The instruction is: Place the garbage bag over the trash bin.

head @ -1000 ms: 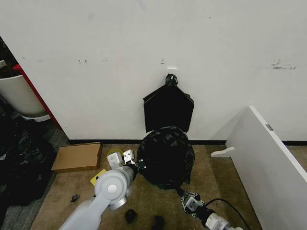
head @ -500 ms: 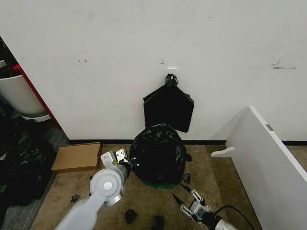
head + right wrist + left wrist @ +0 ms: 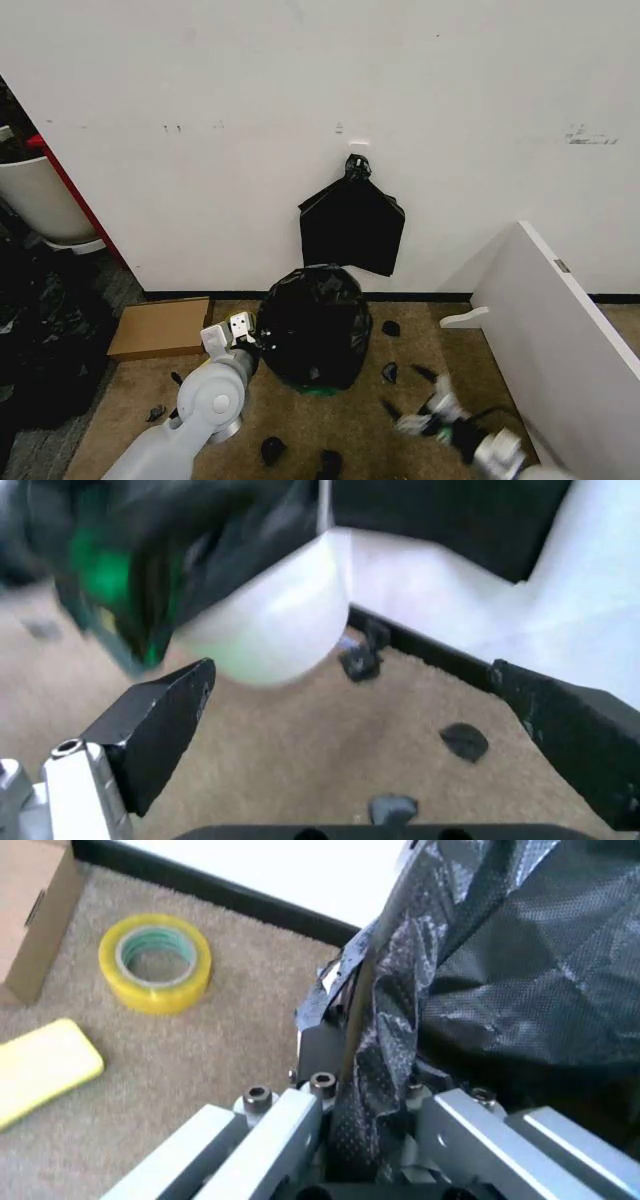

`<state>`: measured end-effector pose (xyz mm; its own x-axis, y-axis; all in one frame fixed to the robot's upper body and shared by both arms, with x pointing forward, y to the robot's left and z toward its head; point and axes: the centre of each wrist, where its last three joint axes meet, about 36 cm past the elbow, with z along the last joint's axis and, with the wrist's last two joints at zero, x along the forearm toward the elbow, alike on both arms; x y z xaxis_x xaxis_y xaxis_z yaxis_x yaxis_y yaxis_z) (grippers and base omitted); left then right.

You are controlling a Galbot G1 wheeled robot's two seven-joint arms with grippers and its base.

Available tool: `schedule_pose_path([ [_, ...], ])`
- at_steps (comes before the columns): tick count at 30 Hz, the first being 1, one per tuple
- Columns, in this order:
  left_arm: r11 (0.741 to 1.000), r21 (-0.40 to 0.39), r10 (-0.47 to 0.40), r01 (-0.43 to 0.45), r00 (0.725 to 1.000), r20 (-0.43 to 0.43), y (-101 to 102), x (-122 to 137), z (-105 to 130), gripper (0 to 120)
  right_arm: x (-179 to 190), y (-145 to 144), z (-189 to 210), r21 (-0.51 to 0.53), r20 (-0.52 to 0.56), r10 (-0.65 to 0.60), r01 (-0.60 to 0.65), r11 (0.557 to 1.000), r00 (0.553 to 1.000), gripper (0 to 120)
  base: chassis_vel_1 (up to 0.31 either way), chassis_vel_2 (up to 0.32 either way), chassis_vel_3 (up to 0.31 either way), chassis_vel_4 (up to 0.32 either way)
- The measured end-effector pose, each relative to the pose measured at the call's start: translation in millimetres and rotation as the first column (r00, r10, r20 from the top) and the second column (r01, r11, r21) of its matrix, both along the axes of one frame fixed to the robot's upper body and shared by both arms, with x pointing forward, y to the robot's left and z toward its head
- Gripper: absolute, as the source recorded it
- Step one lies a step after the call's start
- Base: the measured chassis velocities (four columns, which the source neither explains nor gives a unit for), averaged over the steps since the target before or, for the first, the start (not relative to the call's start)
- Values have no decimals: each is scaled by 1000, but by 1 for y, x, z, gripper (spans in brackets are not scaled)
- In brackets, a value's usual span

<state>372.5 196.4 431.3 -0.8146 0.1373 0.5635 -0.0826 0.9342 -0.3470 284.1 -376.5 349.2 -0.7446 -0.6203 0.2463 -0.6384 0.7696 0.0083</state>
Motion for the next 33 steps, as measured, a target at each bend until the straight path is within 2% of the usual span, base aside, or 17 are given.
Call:
schedule_pose_path([
  [1, 1000, 0, 0, 0, 1000, 0, 0, 0, 0, 0, 0, 0, 0, 0, 0, 0, 0, 1000, 1000, 100, 0, 0, 0, 0],
  [4, 998, 27, -60, 59, 997, 55, 8, -5, -13, 0, 24, -28, 25, 213, -19, 90, -84, 973, 996, 100, 0, 0, 0, 0],
  [6, 993, 51, -111, 107, 990, 88, 12, -10, -22, 0, 41, -33, 43, 310, -2, 116, -109, 944, 993, 100, 0, 0, 0, 0],
  [10, 983, 68, -177, 169, 976, 127, 14, -18, -29, 0, 61, -25, 63, 395, -7, 111, -99, 913, 994, 100, 0, 0, 0, 0],
  [14, 962, 120, -265, 246, 944, 196, 14, -30, -39, 0, 73, -5, 77, 467, -76, 110, -62, 882, 991, 100, 0, 0, 0, 0],
  [21, 936, 178, -338, 302, 915, 222, 12, -45, -50, 0, 71, 11, 82, 505, -127, 125, -44, 862, 984, 100, 0, 0, 0, 0],
  [29, 917, 217, -384, 335, 888, 252, 4, -56, -52, 0, 65, 6, 66, 434, -172, 135, -48, 900, 976, 100, 0, 0, 0, 0],
  [31, 915, 219, -388, 338, 886, 254, 3, -56, -52, 0, 64, 7, 64, 431, -177, 135, -47, 901, 975, 98, 0, 0, 0, 0],
  [33, 913, 219, -393, 343, 883, 257, 2, -57, -51, 0, 63, 7, 61, 426, -184, 134, -44, 903, 974, 91, 0, 0, 0, 0],
])
